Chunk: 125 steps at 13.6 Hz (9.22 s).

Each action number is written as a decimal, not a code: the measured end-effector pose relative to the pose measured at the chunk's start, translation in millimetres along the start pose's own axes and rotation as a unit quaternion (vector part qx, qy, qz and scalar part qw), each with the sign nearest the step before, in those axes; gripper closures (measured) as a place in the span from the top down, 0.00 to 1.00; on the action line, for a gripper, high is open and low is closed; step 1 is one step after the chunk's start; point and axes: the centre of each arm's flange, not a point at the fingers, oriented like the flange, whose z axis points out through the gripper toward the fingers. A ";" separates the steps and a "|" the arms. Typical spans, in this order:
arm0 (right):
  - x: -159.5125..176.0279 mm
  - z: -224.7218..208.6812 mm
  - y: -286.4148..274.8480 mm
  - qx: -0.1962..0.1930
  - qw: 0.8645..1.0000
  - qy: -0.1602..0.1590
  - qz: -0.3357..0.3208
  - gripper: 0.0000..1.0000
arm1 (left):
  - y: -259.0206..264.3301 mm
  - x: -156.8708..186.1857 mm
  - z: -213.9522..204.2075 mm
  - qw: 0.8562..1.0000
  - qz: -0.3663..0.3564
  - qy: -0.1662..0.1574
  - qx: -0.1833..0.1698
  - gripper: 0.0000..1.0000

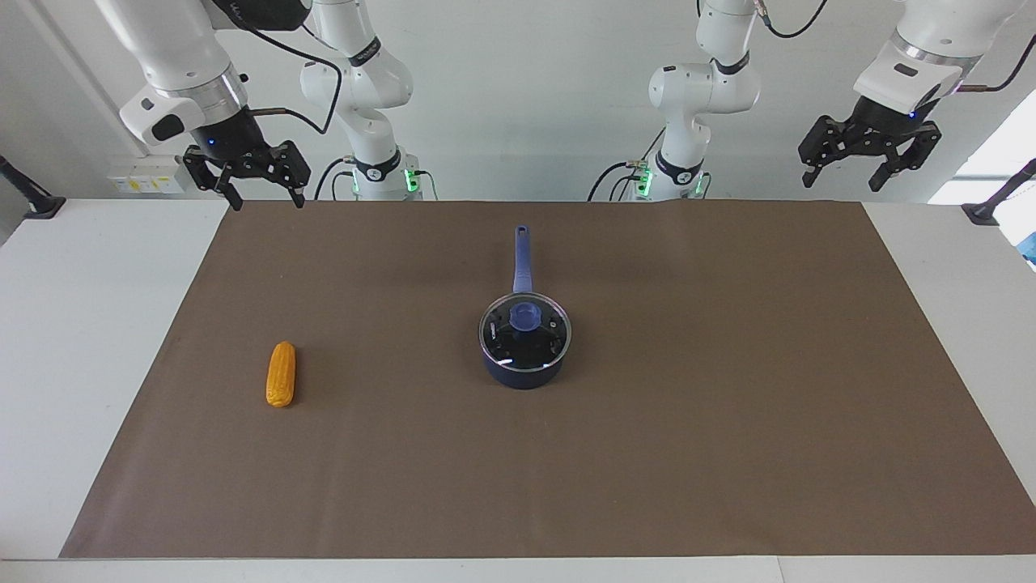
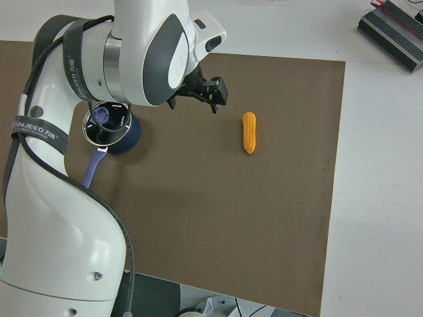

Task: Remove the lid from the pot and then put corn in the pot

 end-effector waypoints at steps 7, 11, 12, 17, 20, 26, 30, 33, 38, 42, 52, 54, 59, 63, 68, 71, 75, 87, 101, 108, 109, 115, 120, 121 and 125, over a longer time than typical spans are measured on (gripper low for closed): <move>0.0 0.0 0.0 0.000 1.000 0.000 0.000 1.00 | 0.1 -0.1 -0.3 1.000 0.000 0.000 0.000 1.00; 0.0 0.0 0.0 0.000 1.000 0.000 0.000 1.00 | 2.9 0.2 -0.3 1.000 0.003 0.000 0.000 1.00; 0.0 0.0 0.0 0.000 1.000 0.000 0.000 1.00 | 2.8 0.1 -0.3 1.000 0.003 0.000 0.000 1.00; 0.0 0.0 0.0 0.000 1.000 0.000 0.000 1.00 | 4.1 0.3 -0.4 1.000 0.004 0.000 0.000 1.00; 0.0 0.0 0.0 0.000 1.000 0.000 0.000 1.00 | 5.5 0.4 -0.5 1.000 0.005 0.000 0.000 1.00; 0.0 0.0 0.0 0.000 1.000 0.000 0.000 1.00 | 2.6 0.0 -0.4 1.000 0.002 0.000 0.000 1.00; 0.0 0.0 0.0 0.000 1.000 0.000 0.000 1.00 | 9.1 0.2 -1.2 1.000 0.008 0.001 -0.001 1.00; 0.0 0.0 0.0 0.000 1.000 0.000 0.000 1.00 | 13.5 0.6 -1.6 1.000 0.012 0.002 -0.002 1.00; -0.1 0.1 0.0 0.000 1.000 -0.001 0.000 1.00 | 31.3 3.7 -3.4 1.000 0.028 0.010 -0.006 1.00; -0.1 0.0 1.4 0.000 1.000 0.000 0.001 1.00 | 62.9 11.7 -4.7 0.999 0.036 0.032 -0.014 1.00; 48.5 108.4 46.7 -0.008 0.999 0.045 0.017 1.00 | 215.9 54.4 72.0 0.997 0.047 0.044 -0.033 1.00; 68.5 151.5 56.0 -0.011 0.999 0.045 -0.005 1.00 | 238.2 58.1 87.6 0.998 0.040 0.045 -0.035 1.00; 108.0 257.3 81.0 -0.020 0.997 0.069 0.002 1.00 | 313.2 67.9 138.4 0.998 0.021 0.052 -0.031 1.00; 120.0 320.7 88.9 -0.024 0.997 0.075 0.005 1.00 | 364.5 69.5 181.4 0.998 -0.005 0.056 -0.021 1.00; 123.0 333.0 84.5 -0.024 0.997 0.078 0.003 1.00 | 405.4 65.7 218.5 0.998 -0.024 0.057 -0.014 1.00; 124.3 336.1 76.4 -0.024 0.997 0.077 -0.007 0.79 | 413.5 71.5 236.0 0.998 -0.023 0.064 -0.019 1.00; 126.9 331.0 80.2 -0.030 0.996 0.081 -0.020 0.42 | 423.7 73.4 255.8 0.998 -0.016 0.064 -0.018 1.00; 111.9 206.1 57.7 -0.027 0.994 0.065 -0.082 0.42 | 434.0 73.6 263.5 0.997 -0.010 0.072 -0.019 1.00; 109.3 179.5 27.5 -0.022 0.994 0.060 -0.090 0.42 | 434.1 73.1 271.6 0.997 -0.010 0.069 -0.017 0.61; 92.9 146.2 1.7 -0.015 0.997 0.039 -0.059 0.42 | 431.6 74.4 263.1 0.997 -0.013 0.075 -0.020 0.61; 89.3 139.3 -1.5 -0.014 0.998 0.038 -0.056 0.42 | 429.0 75.4 256.8 0.997 -0.015 0.079 -0.021 0.61; 85.4 136.4 -33.6 -0.011 0.998 0.034 -0.044 0.42 | 400.8 83.6 237.4 0.996 -0.037 0.082 -0.016 0.61; 76.7 139.5 -115.4 -0.007 0.999 0.033 -0.002 0.42 | 318.9 118.9 225.9 0.993 -0.078 0.094 -0.006 0.61; 74.1 140.6 -129.4 -0.007 0.999 0.032 0.006 0.42 | 297.2 125.7 221.2 0.992 -0.083 0.097 -0.005 0.61; 61.6 156.4 -202.0 -0.003 0.999 0.028 0.029 0.42 | 223.6 144.6 219.8 0.992 -0.080 0.097 0.006 0.61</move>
